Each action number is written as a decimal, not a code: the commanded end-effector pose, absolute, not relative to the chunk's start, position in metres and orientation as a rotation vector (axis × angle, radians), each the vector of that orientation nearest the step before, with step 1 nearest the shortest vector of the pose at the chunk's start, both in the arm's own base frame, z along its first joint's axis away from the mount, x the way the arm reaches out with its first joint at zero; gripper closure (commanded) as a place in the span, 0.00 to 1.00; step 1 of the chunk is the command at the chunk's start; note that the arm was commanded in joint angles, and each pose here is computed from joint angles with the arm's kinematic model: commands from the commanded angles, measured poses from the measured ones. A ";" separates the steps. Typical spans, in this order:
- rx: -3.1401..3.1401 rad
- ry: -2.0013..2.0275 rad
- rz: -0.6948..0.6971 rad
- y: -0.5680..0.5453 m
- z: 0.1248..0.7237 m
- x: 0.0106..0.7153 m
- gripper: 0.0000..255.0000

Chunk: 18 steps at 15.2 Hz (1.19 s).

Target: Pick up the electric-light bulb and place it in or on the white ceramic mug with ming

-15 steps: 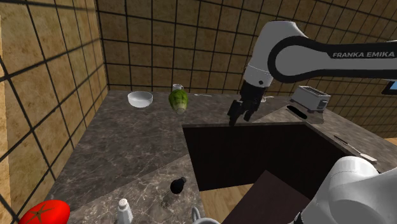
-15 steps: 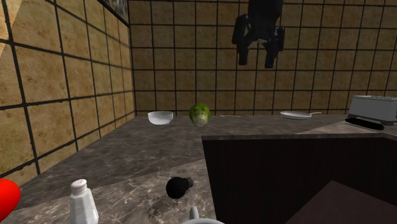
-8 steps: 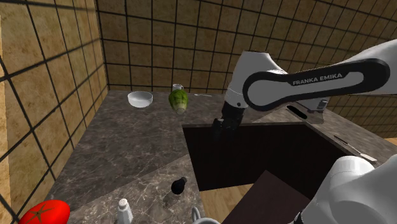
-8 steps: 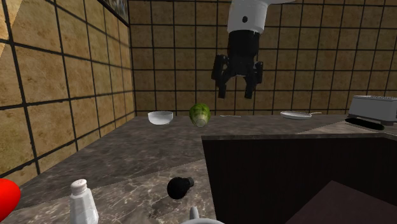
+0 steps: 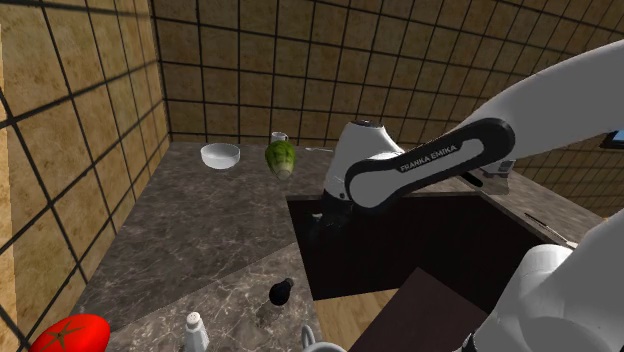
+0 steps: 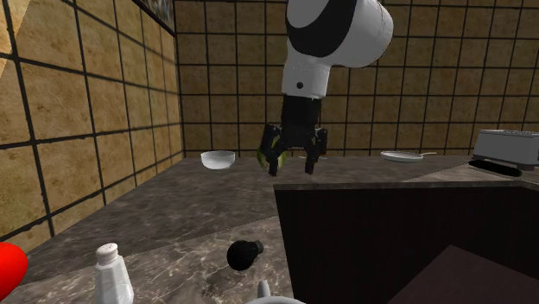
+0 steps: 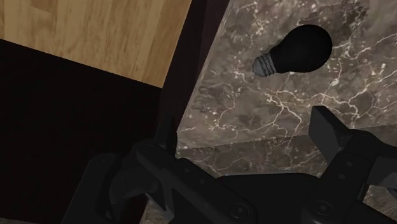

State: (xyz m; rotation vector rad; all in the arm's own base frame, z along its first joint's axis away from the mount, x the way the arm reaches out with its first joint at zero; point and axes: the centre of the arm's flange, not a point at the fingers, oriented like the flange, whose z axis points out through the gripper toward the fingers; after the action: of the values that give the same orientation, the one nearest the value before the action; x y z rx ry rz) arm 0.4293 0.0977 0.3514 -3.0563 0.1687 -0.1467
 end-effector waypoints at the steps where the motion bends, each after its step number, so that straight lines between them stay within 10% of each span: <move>1: -3.049 0.170 -0.157 0.106 0.331 0.440 0.00; 18: -3.032 0.172 -0.173 0.135 0.229 0.475 0.00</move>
State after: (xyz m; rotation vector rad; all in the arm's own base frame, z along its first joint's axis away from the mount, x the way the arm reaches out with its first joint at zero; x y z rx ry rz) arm 0.4753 0.1353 0.2293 -3.0323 0.1722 -0.1730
